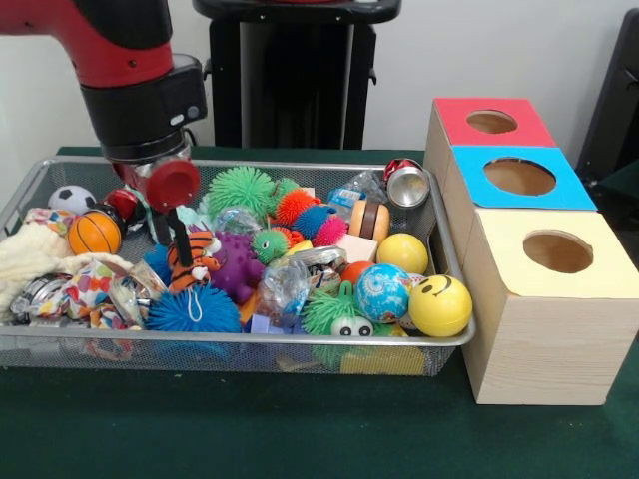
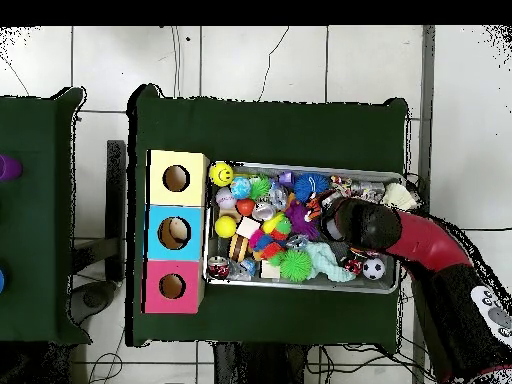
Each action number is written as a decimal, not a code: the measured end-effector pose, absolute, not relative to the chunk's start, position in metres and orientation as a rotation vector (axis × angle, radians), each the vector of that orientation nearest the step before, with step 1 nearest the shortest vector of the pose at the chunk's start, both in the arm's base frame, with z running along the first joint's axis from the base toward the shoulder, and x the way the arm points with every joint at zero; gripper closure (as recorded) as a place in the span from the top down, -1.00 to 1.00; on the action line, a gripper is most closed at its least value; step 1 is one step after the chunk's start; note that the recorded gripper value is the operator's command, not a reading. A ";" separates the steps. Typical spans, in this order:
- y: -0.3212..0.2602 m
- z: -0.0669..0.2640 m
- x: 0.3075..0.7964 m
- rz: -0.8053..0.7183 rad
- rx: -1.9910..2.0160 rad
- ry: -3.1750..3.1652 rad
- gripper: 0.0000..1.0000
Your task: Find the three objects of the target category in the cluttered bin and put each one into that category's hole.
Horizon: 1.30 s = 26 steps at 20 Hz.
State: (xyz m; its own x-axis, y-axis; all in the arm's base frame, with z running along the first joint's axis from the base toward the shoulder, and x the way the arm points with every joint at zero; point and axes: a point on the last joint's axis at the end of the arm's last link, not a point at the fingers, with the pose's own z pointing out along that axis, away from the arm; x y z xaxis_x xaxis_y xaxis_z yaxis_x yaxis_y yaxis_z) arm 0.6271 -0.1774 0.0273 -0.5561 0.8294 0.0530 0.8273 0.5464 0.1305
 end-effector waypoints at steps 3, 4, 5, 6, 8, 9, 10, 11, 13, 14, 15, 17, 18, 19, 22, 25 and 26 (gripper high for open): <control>-0.174 0.019 0.618 0.232 1.477 2.755 1.00; -0.173 0.017 0.615 0.237 1.482 2.757 1.00; -0.173 0.016 0.614 0.238 1.484 2.757 1.00; -0.173 0.015 0.613 0.239 1.486 2.758 1.00; -0.174 0.011 0.609 0.243 1.489 2.756 1.00; -0.175 0.009 0.608 0.244 1.487 2.753 1.00; -0.176 0.005 0.607 0.246 1.481 2.747 1.00; -0.176 0.001 0.606 0.247 1.474 2.741 1.00; -0.177 -0.003 0.605 0.248 1.461 2.730 1.00; -0.178 -0.008 0.605 0.251 1.450 2.717 1.00; -0.180 -0.011 0.604 0.254 1.442 2.703 1.00; -0.181 -0.017 0.604 0.260 1.427 2.681 1.00; -0.181 -0.019 0.604 0.262 1.418 2.674 1.00; -0.180 -0.022 0.604 0.264 1.410 2.666 1.00; -0.179 -0.028 0.604 0.271 1.382 2.645 -1.00; -0.179 -0.029 0.606 0.274 1.371 2.630 -1.00; -0.179 -0.029 0.606 0.275 1.367 2.625 -1.00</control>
